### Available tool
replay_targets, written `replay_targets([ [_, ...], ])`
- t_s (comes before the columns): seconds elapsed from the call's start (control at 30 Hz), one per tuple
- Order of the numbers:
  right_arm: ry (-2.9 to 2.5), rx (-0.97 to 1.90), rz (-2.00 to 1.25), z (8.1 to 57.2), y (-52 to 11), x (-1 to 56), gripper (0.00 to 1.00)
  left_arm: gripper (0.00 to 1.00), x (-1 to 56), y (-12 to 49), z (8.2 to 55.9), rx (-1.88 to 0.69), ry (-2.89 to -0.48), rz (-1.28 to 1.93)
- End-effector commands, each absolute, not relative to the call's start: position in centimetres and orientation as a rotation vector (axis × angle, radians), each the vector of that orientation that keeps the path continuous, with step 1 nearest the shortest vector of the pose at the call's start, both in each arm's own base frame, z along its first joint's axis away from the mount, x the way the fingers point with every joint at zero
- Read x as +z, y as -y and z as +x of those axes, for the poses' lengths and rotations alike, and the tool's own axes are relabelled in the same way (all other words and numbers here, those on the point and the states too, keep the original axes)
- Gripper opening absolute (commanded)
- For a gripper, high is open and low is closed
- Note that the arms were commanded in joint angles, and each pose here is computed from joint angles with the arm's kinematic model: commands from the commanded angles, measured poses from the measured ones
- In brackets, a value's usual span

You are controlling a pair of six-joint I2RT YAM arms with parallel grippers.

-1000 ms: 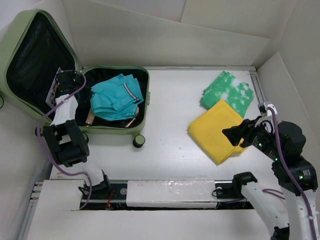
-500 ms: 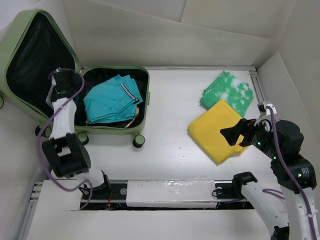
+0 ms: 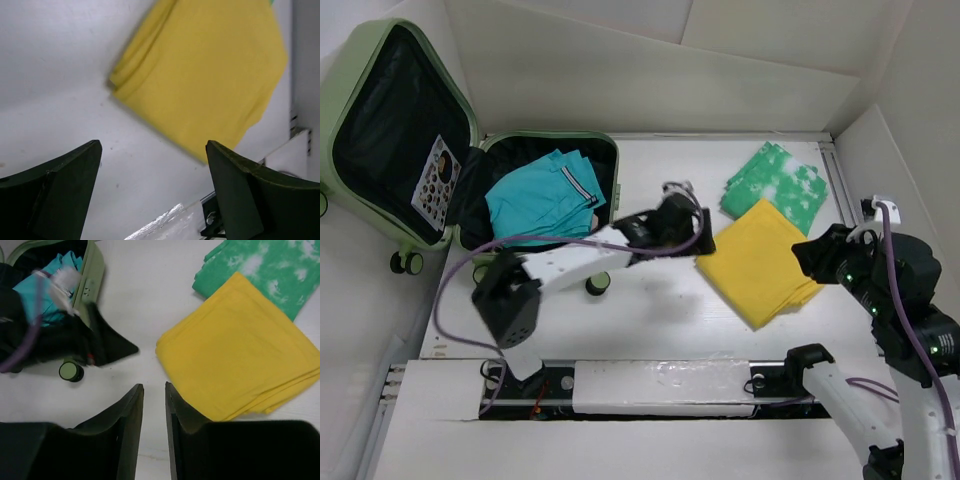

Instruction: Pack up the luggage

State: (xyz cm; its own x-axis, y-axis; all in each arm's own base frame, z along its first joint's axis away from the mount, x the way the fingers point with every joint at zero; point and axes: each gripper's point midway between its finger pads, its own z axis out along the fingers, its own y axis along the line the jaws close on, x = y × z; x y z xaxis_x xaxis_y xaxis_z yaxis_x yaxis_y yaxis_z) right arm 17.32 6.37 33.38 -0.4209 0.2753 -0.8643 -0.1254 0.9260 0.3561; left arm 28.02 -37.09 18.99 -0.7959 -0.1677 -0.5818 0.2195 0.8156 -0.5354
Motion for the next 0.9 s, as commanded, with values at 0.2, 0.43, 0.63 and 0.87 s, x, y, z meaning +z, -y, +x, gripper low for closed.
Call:
replay_targets([
  [0.2, -1.92, 0.503, 0.101, 15.7, -6.8, 34.6, 0.55, 0.77, 9.2, 44.1, 24.7, -0.908, -2.572, 0.04],
  [0.43, -1.925, 0.54, 0.088, 15.0, -7.2, 34.3, 0.55, 0.56, 5.1, 45.3, 26.6, -0.85, -2.62, 0.003],
  [0.63, -1.939, 0.603, 0.069, 15.1, -8.3, 33.5, 0.55, 0.08, 4.1, 44.2, 28.6, -0.829, -2.621, -0.091],
  [0.87, -1.974, 0.616, 0.062, 15.7, -8.8, 32.2, 0.55, 0.0, 2.8, 34.1, 31.1, -0.643, -2.616, -0.256],
])
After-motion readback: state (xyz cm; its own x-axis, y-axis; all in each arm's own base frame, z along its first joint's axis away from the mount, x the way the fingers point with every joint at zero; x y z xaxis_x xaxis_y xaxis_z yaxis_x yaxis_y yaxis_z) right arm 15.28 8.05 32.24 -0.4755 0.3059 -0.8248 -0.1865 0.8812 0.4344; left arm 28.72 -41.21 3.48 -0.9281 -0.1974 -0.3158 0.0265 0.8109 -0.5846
